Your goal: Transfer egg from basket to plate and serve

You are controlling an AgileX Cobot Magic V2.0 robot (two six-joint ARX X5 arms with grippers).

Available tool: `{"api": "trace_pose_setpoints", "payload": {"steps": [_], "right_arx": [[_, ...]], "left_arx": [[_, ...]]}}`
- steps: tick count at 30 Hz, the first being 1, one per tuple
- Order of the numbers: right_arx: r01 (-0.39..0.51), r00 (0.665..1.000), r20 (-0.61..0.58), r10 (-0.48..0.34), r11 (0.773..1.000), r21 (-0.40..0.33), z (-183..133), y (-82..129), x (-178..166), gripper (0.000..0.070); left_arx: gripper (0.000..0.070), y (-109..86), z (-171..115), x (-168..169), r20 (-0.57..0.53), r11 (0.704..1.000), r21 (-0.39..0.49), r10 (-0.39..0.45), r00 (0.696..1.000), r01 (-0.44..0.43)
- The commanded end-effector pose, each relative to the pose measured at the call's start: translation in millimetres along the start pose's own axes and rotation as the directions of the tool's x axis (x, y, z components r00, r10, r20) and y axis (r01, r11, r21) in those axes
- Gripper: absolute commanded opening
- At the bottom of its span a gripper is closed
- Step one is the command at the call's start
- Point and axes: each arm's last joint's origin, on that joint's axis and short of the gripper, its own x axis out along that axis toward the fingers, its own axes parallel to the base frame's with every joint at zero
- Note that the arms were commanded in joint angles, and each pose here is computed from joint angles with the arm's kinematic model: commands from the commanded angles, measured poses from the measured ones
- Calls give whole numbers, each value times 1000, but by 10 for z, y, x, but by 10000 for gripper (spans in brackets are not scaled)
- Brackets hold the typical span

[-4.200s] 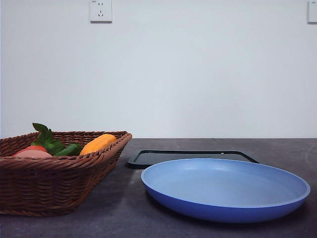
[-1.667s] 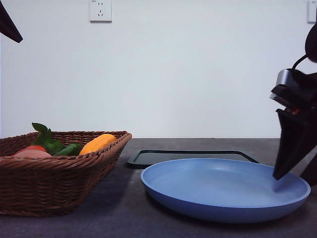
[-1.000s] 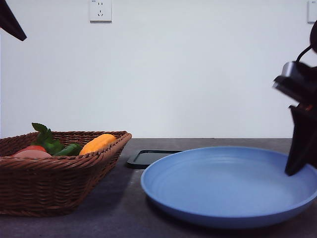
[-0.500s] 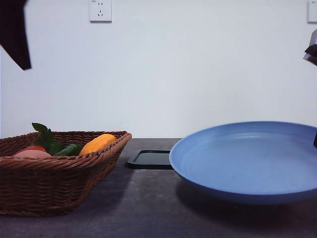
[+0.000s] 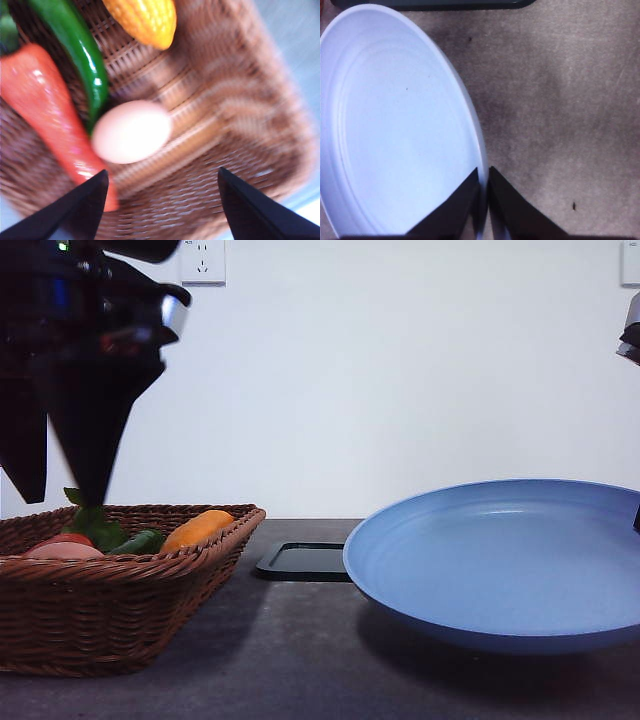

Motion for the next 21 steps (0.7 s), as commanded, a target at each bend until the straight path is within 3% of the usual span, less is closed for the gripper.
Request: {"api": "trace_pose_setpoints", "payload": {"steps": [1, 4, 8, 15, 21], "right_arx": [[-9, 1000, 14, 10, 1000, -21, 36, 13, -12, 0], [-9, 1000, 14, 10, 1000, -24, 36, 13, -11, 0], [-9, 1000, 14, 10, 1000, -26, 36, 13, -11, 0], [-9, 1000, 14, 10, 999, -36, 36, 13, -11, 0], [-10, 1000, 14, 10, 999, -43, 36, 13, -11, 0]], "left_arx": [[426, -43, 42, 1, 0, 984, 174, 37, 999, -36], [426, -71, 62, 2, 20, 964, 264, 41, 999, -45], [426, -69, 108, 10, 60, 946, 318, 41, 997, -58], [425, -60, 147, 79, 50, 934, 354, 33, 998, -49], [425, -5, 198, 234, -2, 941, 339, 16, 1000, -14]]}}
